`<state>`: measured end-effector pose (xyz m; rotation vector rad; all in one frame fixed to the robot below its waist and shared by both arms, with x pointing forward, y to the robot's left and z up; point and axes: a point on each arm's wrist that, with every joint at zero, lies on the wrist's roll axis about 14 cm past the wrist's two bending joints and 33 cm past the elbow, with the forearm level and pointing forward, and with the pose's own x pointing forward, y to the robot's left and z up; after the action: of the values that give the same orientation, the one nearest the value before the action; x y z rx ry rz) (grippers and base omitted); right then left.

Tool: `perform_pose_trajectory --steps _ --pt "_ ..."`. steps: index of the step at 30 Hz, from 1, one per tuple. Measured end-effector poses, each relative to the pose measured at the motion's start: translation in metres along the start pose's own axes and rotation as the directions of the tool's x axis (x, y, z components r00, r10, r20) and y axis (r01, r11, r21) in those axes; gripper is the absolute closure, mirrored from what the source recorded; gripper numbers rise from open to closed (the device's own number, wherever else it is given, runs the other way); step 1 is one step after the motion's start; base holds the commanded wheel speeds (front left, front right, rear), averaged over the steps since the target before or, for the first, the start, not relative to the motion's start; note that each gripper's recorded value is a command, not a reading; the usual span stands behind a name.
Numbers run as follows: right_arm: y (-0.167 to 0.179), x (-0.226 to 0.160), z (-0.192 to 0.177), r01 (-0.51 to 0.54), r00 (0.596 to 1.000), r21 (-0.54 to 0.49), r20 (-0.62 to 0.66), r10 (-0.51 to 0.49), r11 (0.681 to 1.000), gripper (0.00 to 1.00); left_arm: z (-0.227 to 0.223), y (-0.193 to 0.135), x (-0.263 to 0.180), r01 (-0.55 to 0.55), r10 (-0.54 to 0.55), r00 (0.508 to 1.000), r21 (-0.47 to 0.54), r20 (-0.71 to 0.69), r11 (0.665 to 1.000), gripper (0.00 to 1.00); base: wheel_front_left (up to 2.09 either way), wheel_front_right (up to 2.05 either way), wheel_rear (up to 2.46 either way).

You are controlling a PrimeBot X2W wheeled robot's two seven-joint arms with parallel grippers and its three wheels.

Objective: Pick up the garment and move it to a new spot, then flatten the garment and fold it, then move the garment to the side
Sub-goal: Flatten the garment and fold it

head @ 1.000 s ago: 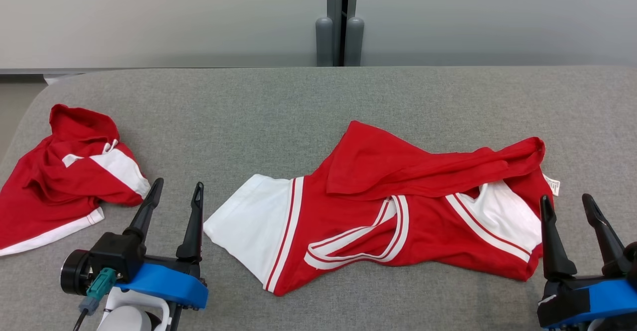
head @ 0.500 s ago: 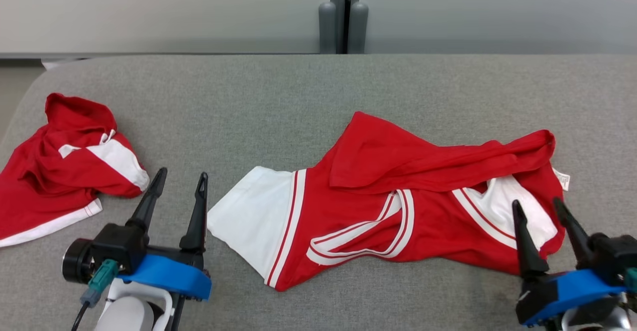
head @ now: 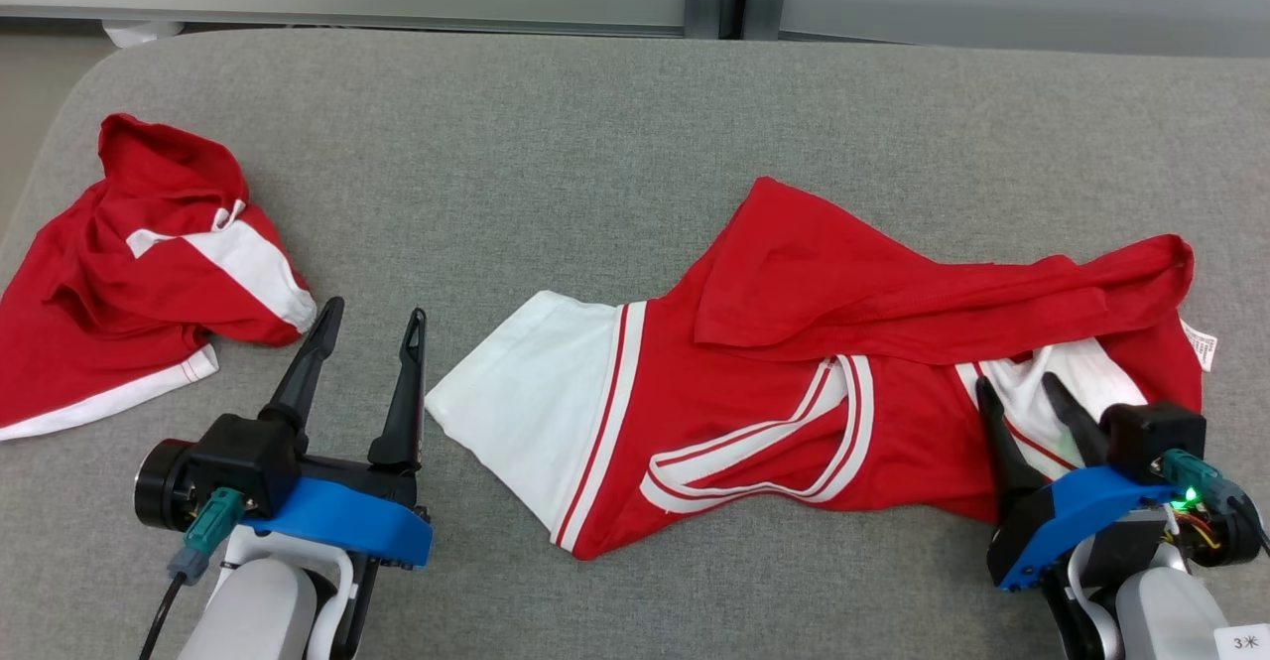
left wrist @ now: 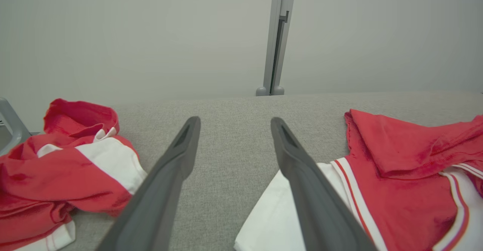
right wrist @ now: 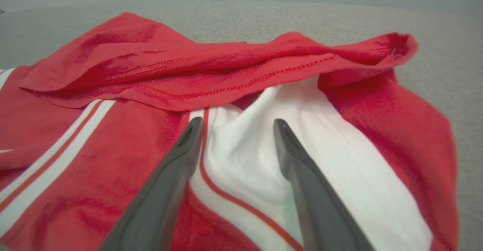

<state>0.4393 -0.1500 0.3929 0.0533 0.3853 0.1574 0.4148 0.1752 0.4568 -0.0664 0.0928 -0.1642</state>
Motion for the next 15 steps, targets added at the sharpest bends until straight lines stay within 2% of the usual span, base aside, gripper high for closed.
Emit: perform_pose_trajectory --steps 1,2,8,15 --pt "0.002 0.001 -0.001 -0.006 1.0 0.005 -0.002 0.006 1.0 0.8 0.0 0.0 0.0 -0.001 0.001 1.0 0.0 0.002 1.0 0.0 0.0 0.0 0.0" --pt "0.003 0.001 -0.002 -0.01 1.0 0.007 -0.004 0.01 1.0 1.0 0.0 0.0 0.0 -0.002 0.002 1.0 0.0 0.002 1.0 0.0 0.0 0.0 0.0" --pt "0.016 -0.001 0.014 -0.049 0.996 0.004 0.069 0.049 0.999 1.0 0.003 0.001 -0.001 -0.003 0.003 1.0 0.002 0.01 1.0 0.0 0.0 0.0 0.0" --pt "0.067 -0.022 0.049 -0.185 0.961 -0.058 0.196 0.193 0.981 1.0 0.011 -0.002 -0.002 0.004 -0.004 0.999 0.006 0.033 1.0 0.0 0.0 0.0 0.0"
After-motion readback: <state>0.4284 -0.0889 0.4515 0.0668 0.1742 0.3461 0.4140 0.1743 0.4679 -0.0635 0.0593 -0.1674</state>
